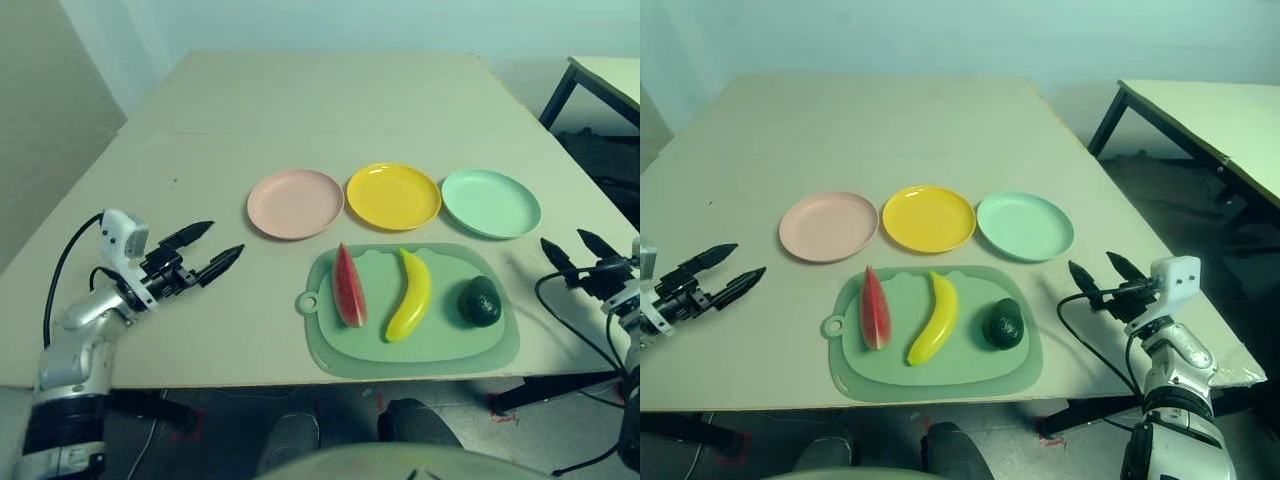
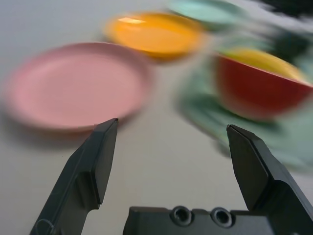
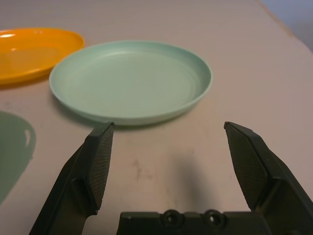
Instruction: Place the fruits into color-matched plates.
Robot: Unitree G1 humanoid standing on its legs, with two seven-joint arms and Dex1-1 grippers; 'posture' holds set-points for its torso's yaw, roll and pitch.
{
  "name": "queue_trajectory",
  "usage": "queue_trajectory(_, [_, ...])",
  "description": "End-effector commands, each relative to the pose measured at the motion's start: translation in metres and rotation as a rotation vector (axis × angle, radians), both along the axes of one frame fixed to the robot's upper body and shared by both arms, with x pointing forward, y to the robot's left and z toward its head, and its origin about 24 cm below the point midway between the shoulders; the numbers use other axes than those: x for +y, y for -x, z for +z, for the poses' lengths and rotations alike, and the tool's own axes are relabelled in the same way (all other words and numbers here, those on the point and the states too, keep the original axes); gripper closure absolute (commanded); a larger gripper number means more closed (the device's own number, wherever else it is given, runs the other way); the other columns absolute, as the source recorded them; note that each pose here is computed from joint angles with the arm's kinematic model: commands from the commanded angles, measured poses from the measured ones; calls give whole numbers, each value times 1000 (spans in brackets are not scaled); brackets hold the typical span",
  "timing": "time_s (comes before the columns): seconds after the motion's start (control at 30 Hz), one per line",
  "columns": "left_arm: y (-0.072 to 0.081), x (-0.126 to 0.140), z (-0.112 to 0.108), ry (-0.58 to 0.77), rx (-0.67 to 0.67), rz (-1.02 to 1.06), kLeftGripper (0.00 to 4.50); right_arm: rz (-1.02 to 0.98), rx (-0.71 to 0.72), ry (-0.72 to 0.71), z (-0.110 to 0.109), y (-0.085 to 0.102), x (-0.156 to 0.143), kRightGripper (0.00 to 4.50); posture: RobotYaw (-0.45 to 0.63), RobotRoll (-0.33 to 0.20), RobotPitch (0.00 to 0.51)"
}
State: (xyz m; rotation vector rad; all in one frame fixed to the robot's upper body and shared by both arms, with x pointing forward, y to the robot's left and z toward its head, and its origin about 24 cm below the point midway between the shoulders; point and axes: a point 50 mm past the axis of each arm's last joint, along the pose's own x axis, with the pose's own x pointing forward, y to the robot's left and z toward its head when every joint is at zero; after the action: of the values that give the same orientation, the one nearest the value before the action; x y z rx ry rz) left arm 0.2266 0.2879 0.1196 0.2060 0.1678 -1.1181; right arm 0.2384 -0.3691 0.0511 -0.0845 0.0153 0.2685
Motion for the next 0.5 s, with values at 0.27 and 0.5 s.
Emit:
queue_trajectory(0.27, [4, -10, -15, -56, 51, -252, 23, 102, 2, 93, 21, 15, -6, 0, -176, 0, 3])
queue_trajectory(0.5, [-2, -10, -23, -27, -10, -254, 23, 346, 113, 126, 77, 5, 14, 0, -179, 0, 13])
